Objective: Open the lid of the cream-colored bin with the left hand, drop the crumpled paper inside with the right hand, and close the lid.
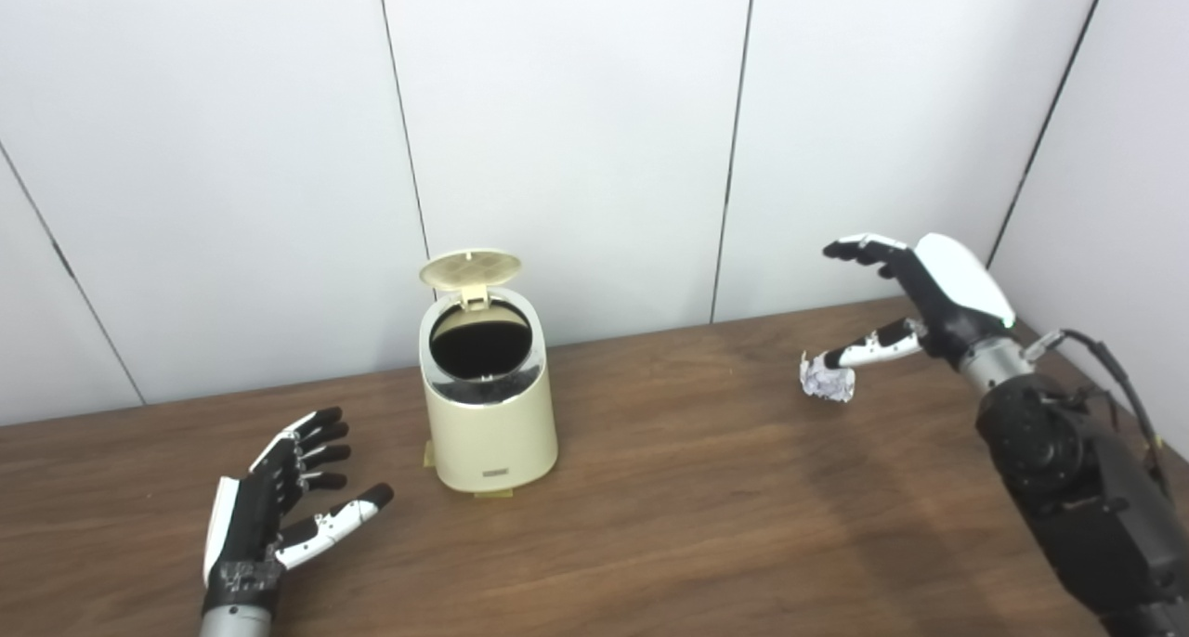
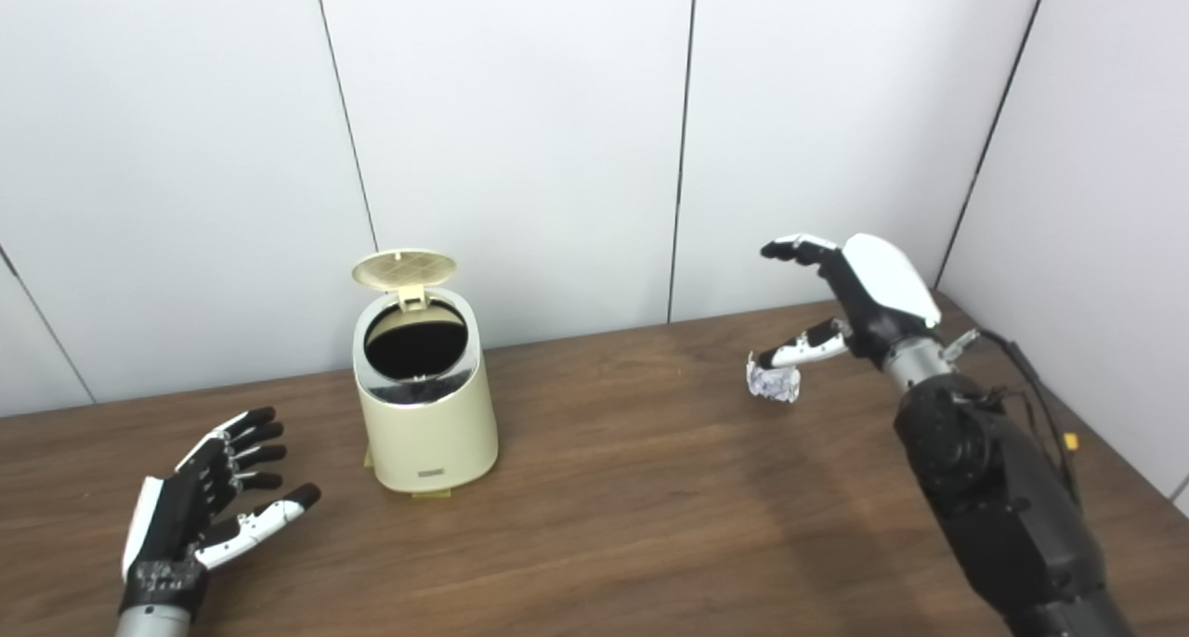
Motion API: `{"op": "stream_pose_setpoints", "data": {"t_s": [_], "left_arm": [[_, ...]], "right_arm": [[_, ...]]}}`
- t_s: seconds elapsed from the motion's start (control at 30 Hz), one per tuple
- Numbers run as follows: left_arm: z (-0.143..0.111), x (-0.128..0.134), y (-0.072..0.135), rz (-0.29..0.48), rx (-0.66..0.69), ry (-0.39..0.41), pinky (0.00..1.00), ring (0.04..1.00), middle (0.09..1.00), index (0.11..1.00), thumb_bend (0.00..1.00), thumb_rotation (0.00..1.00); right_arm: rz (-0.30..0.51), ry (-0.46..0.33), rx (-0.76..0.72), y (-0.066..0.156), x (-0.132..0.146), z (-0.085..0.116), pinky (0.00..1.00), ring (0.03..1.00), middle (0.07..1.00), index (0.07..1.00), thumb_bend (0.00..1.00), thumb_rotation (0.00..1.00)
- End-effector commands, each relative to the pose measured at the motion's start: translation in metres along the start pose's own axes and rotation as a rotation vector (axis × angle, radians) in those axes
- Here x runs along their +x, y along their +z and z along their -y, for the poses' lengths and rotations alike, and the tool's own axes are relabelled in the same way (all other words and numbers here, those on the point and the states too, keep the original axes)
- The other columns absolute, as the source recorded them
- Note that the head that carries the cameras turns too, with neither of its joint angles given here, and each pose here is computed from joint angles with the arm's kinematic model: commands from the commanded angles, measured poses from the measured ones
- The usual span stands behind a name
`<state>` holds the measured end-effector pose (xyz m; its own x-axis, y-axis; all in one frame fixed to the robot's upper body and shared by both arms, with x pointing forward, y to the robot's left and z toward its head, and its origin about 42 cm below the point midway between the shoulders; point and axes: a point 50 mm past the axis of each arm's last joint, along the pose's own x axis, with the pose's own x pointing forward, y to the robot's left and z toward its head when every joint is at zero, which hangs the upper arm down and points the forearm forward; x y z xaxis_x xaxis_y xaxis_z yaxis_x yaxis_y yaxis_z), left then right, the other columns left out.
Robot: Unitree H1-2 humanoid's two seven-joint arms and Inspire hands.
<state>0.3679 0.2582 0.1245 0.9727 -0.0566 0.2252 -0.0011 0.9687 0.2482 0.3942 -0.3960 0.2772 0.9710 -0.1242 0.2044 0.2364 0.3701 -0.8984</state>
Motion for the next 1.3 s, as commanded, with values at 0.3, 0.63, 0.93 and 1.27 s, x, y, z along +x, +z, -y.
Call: {"op": "stream_pose_setpoints", "data": {"t_s": [0.3,0.63,0.93,1.27], "left_arm": [[-0.005,-0.004,-0.006,0.008,0.015,-0.039,0.65,0.747,0.801,0.834,0.78,0.13],[-0.006,-0.007,-0.005,0.012,0.017,-0.052,0.67,0.764,0.809,0.830,0.77,0.12],[-0.005,-0.007,-0.004,0.010,0.017,-0.067,0.67,0.766,0.808,0.836,0.77,0.14],[-0.004,-0.008,-0.003,0.008,0.033,-0.081,0.66,0.762,0.810,0.839,0.77,0.15]], "right_arm": [[-0.058,0.084,-0.095,-0.016,0.027,-0.006,0.61,0.770,0.795,0.783,0.89,0.19],[-0.147,0.195,-0.125,-0.024,0.044,-0.046,0.68,0.789,0.771,0.794,0.92,0.29],[-0.142,0.230,-0.179,-0.026,0.050,-0.062,0.65,0.729,0.730,0.768,0.90,0.31],[-0.133,0.248,-0.148,-0.031,0.046,-0.063,0.65,0.645,0.669,0.744,0.82,0.22]]}}
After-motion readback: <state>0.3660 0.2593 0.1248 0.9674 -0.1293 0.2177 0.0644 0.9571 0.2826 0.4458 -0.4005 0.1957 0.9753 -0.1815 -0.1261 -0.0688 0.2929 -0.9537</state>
